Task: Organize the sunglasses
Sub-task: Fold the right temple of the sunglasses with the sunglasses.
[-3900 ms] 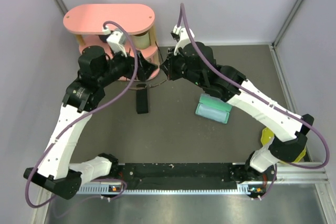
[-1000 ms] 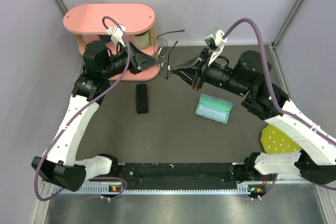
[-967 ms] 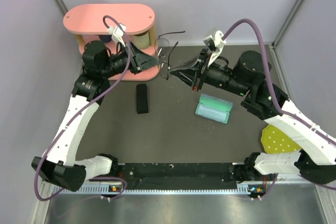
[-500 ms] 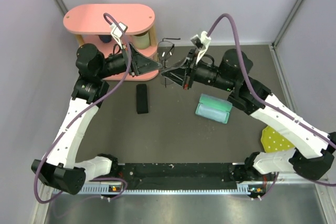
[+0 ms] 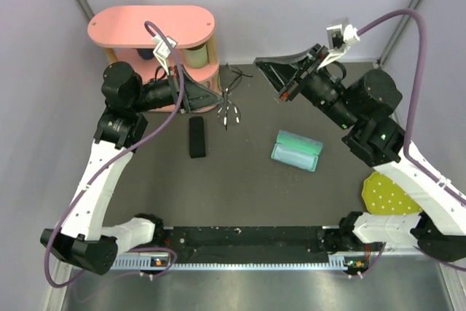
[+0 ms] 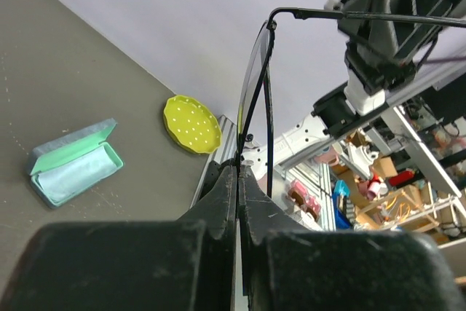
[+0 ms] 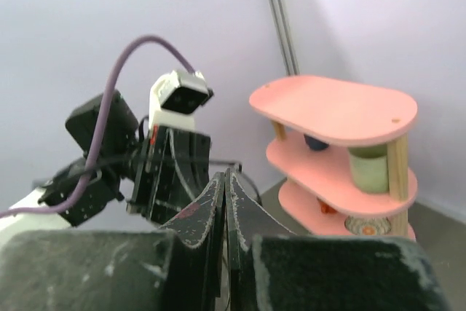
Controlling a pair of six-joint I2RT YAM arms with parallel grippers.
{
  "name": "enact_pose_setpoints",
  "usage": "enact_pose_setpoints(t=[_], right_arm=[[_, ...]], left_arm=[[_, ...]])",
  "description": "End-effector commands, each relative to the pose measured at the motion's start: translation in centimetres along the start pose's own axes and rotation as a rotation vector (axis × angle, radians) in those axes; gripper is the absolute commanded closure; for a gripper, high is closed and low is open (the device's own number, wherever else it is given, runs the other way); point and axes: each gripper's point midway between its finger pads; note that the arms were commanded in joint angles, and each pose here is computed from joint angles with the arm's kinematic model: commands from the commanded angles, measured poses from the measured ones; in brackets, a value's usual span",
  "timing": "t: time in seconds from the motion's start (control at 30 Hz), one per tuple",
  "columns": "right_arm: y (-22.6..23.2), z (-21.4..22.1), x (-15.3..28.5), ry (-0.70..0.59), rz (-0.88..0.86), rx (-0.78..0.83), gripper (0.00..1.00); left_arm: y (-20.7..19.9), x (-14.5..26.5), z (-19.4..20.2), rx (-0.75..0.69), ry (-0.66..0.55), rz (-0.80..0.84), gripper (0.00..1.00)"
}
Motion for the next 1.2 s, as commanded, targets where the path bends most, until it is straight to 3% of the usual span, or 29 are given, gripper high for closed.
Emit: enact_pose_setpoints(t=[0.0,0.1,0.3,0.43,0.63,0.7,0.93,1.1,1.17], right_arm=[[3.3,-3.7,-1.2,-0.068,-0.153,0.061,1.0],[6.8,-3.0,-0.8,-0.026,-0.372,0.119,1.0],[9.4,0.3,-0.7,0.124,-0.575,0.099,1.0],[9.5,3.3,-0.3,0.243,-0.622,0.047,1.0],[6.4,7.8,-1.2,0.34,-0.492,-0.015,1.0],[4.4,8.7,-2.2,0.346,-0.368,-0.03,1.0],[-0.4,7.7,-4.2,0.32,-0.094,-0.082,1.0],[-0.5,3.9,-2.9,0.217,-0.035,-0.051,1.0],[-1.7,3.6,-2.1,0.213,0.035,-0.03,0.94]], left_arm=[[-2.6,0.9,0.0,-0.152,0.003,0.073,1.0],[-1.9,0.7,-0.1,-0.121,0.004,0.045,1.0],[-1.7,0.4,-0.2,-0.103,0.015,0.054,1.0],[-1.9,0.4,-0.3,-0.096,0.022,0.063,1.0],[-3.1,0.4,-0.8,-0.113,0.017,0.113,1.0],[-3.6,0.5,-0.8,-0.117,0.023,0.139,1.0],[-3.4,0.4,-0.4,-0.077,0.028,0.166,1.0],[0.9,0.0,-0.5,-0.065,-0.003,-0.044,1.0],[3.1,0.3,0.2,-0.051,0.003,-0.139,1.0]])
Point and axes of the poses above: each gripper's point midway between its finger pads, its own x axis back along the fingers, its own y axis along the line the jaws close on, z = x × y, and after that the axes turned 4 degrees about -x, right-handed
